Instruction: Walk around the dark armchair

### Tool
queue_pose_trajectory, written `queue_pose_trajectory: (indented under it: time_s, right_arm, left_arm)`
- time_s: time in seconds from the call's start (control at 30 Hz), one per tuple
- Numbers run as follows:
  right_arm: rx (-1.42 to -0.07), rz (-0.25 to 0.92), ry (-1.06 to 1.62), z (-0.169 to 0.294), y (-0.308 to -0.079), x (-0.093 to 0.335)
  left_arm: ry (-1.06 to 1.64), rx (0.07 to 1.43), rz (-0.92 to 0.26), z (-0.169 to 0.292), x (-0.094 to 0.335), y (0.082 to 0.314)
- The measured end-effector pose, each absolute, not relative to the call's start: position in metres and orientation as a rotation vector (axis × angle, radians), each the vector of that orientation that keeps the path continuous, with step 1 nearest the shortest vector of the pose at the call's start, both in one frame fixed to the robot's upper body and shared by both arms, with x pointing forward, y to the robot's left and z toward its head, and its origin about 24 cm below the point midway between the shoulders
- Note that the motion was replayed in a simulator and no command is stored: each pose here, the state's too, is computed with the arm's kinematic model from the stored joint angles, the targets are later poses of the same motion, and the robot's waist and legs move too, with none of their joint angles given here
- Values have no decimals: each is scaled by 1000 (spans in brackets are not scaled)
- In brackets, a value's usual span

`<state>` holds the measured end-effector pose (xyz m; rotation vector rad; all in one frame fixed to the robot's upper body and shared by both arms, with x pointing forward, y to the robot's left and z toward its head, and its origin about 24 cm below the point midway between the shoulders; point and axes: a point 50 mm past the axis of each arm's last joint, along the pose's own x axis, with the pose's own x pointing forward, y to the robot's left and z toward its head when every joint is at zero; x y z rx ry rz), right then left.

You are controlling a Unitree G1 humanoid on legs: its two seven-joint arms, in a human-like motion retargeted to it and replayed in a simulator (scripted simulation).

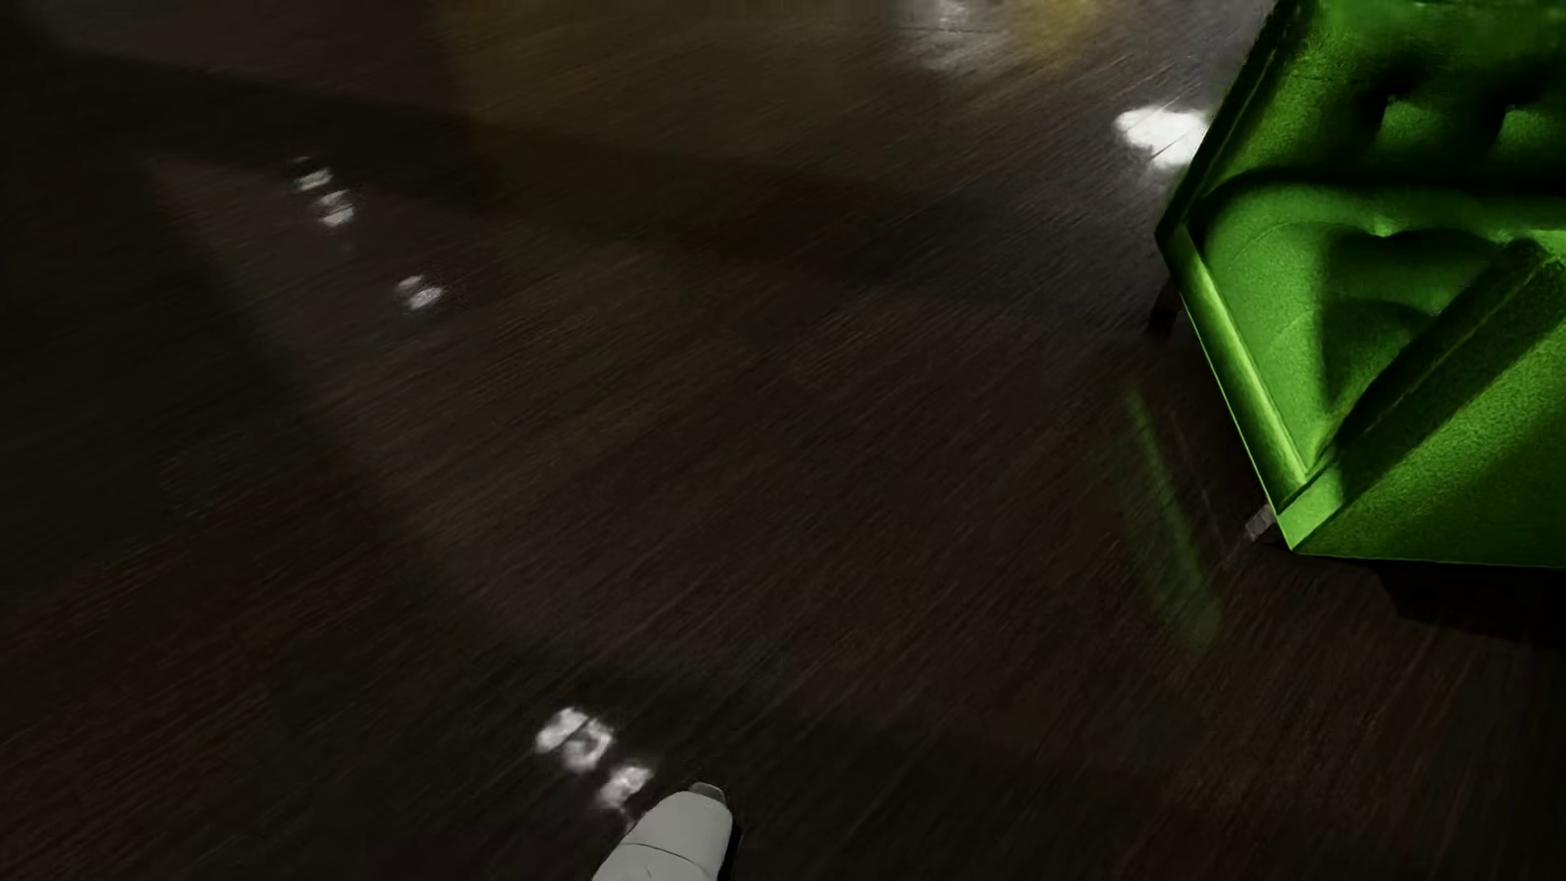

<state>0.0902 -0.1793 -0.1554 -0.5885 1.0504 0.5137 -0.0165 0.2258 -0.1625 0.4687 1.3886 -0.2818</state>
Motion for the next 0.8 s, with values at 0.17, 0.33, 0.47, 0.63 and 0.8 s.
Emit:
queue_pose_trajectory:
  time_s: [0.17, 0.33, 0.47, 0.63, 0.8]
  right_arm:
    - [-573, 544, 1163, -162, -184, 44]
    - [-525, 494, 1230, -161, -193, 15]
    - [-522, 512, 1270, -162, -192, -1]
    - [-541, 518, 1285, -164, -195, -1]
    - [-574, 480, 1064, -151, -194, 74]
  left_arm:
    - [1308, 461, -305, -164, 11, 213]
    - [1084, 468, -307, -150, 72, 207]
    - [967, 496, -270, -136, 112, 215]
    - [1125, 464, -283, -154, 66, 211]
    - [1198, 464, -324, -157, 33, 209]
